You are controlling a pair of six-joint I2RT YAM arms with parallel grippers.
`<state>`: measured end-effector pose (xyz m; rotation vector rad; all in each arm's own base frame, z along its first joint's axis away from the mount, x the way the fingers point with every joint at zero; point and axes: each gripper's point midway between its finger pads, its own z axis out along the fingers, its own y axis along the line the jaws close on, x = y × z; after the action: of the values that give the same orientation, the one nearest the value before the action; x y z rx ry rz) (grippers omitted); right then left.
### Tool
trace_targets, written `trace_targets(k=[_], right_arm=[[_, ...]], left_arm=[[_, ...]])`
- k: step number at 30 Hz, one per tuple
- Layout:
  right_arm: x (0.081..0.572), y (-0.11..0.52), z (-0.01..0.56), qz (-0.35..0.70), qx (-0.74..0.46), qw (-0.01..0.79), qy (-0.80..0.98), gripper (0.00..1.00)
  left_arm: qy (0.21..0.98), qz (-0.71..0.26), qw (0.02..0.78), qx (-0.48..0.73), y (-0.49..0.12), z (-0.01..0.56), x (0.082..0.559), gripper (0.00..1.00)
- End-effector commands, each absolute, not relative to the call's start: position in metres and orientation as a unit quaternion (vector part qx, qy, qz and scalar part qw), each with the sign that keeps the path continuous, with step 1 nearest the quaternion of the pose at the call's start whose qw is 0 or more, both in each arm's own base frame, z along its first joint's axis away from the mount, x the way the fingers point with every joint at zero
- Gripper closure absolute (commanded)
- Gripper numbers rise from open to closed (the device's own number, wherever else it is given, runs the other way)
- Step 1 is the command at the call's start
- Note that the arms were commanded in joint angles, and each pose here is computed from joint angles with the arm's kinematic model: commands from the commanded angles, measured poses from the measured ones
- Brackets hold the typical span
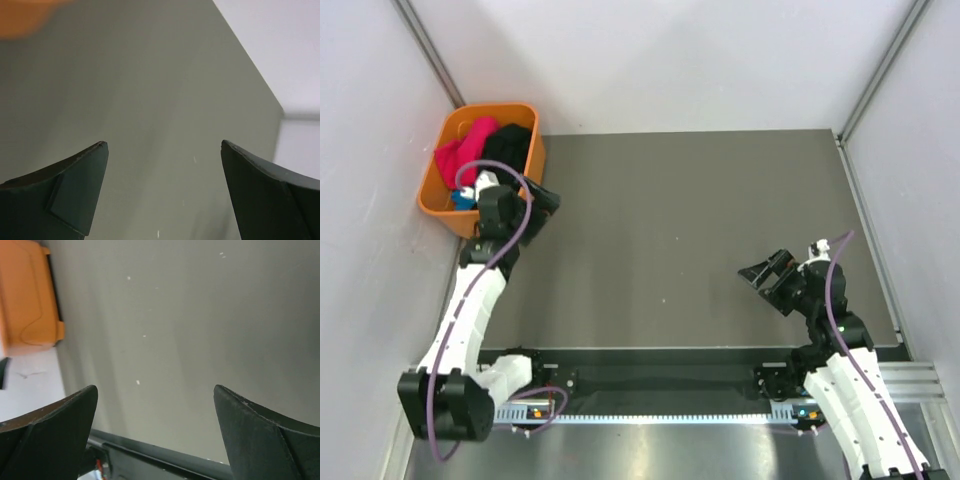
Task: Fold and stack the t-shirts
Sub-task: Grab the tshirt from the pile
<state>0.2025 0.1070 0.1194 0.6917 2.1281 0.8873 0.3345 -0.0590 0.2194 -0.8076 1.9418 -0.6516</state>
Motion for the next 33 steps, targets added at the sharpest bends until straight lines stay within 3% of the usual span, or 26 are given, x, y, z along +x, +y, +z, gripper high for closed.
trace_targets(k=[1, 5, 8, 13, 17, 20, 23, 29, 31, 33], right_arm=[[0.202, 0.094, 0.134, 0.297, 0.24, 0.382, 0.842, 0.0], [0.203, 0.087, 0.154, 0.269, 0.222, 0.39, 0.852, 0.0], [0.206, 0.083, 0.164, 0.254, 0.199, 0.401, 0.858, 0.0], [0.215, 0.073, 0.18, 0.221, 0.191, 0.425, 0.857, 0.0], [0.224, 0.064, 0.184, 0.195, 0.194, 0.433, 0.859, 0.0], [0.232, 0.059, 0.19, 0.18, 0.201, 0.438, 0.858, 0.0], [0.242, 0.057, 0.193, 0.174, 0.209, 0.442, 0.855, 0.0], [0.26, 0.059, 0.187, 0.181, 0.23, 0.435, 0.852, 0.0], [0.267, 0.054, 0.182, 0.17, 0.242, 0.435, 0.851, 0.0], [0.271, 0.055, 0.182, 0.171, 0.245, 0.434, 0.85, 0.0]], left_arm=[[0.782, -0.107, 0.468, -0.398, 0.001, 0.226, 0.341, 0.01], [0.749, -0.005, 0.514, -0.419, 0.046, 0.259, 0.362, 0.01], [0.763, 0.024, 0.546, -0.345, 0.066, 0.287, 0.389, 0.01], [0.795, 0.069, 0.516, -0.31, 0.098, 0.283, 0.433, 0.01], [0.786, 0.0, 0.528, -0.322, 0.127, 0.291, 0.466, 0.13], [0.789, -0.096, 0.495, -0.35, 0.148, 0.26, 0.497, 0.1], [0.768, -0.188, 0.52, -0.322, 0.147, 0.261, 0.529, 0.09], [0.753, -0.204, 0.534, -0.327, 0.16, 0.25, 0.562, 0.13], [0.749, -0.212, 0.531, -0.333, 0.161, 0.248, 0.569, 0.21], [0.749, -0.221, 0.527, -0.335, 0.16, 0.241, 0.573, 0.23]])
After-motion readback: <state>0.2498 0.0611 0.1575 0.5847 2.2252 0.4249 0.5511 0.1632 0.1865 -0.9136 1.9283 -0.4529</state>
